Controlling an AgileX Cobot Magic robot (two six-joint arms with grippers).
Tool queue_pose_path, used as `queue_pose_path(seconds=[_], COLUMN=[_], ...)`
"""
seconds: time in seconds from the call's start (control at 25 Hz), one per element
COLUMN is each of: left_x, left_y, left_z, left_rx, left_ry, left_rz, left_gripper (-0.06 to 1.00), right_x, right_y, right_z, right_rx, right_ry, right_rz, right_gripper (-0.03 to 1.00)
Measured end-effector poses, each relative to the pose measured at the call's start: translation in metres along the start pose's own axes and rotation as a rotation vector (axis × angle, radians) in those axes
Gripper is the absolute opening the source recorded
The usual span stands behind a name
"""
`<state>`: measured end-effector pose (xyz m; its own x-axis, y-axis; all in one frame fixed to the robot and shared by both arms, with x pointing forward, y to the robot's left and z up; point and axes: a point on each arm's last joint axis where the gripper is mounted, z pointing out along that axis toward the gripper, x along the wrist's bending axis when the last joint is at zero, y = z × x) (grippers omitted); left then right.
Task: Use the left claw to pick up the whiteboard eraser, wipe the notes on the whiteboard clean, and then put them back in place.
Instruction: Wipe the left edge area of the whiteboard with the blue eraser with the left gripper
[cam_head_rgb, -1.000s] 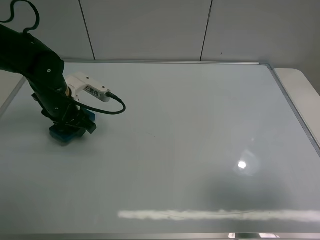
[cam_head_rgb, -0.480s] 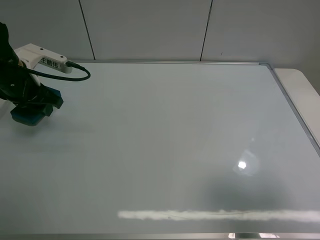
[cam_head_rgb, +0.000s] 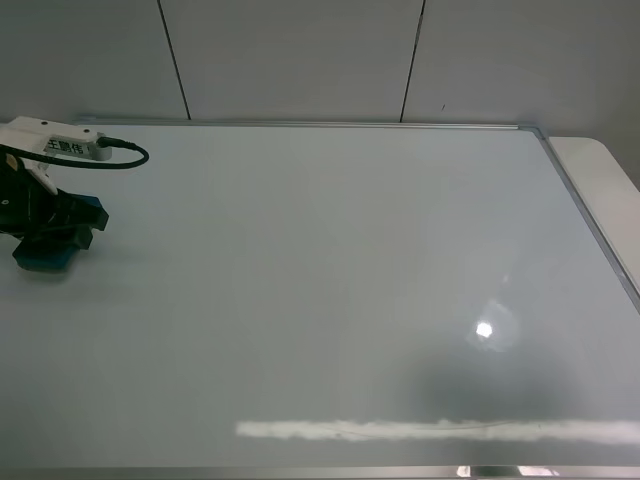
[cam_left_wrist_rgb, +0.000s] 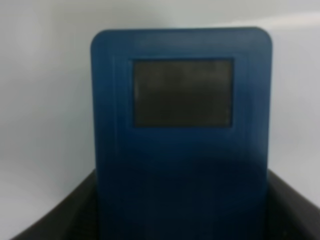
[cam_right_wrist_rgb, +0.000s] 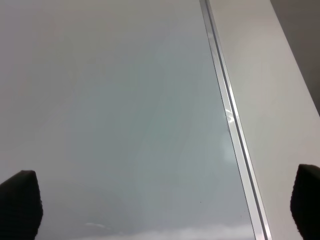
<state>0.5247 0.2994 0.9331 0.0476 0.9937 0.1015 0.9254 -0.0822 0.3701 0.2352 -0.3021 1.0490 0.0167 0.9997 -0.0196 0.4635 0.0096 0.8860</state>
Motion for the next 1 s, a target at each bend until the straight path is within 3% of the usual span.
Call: queue_pose_path(seconds=[0.56, 1.0], left_x=[0.001, 0.0], left_y=[-0.032, -0.032], left_z=[0.016, 0.017], left_rx=[-0.046, -0.09], left_ry=[-0.035, -0.043], left_rz=[-0.05, -0.026], left_gripper=[0.55, 0.57], right_x=[0.0, 0.0], right_y=[0.0, 0.0], right_z=[0.0, 0.0], right_rx=[0.0, 0.0], right_ry=[0.0, 0.0], right_rz=[0.0, 0.0], right_gripper=[0.99, 0.99])
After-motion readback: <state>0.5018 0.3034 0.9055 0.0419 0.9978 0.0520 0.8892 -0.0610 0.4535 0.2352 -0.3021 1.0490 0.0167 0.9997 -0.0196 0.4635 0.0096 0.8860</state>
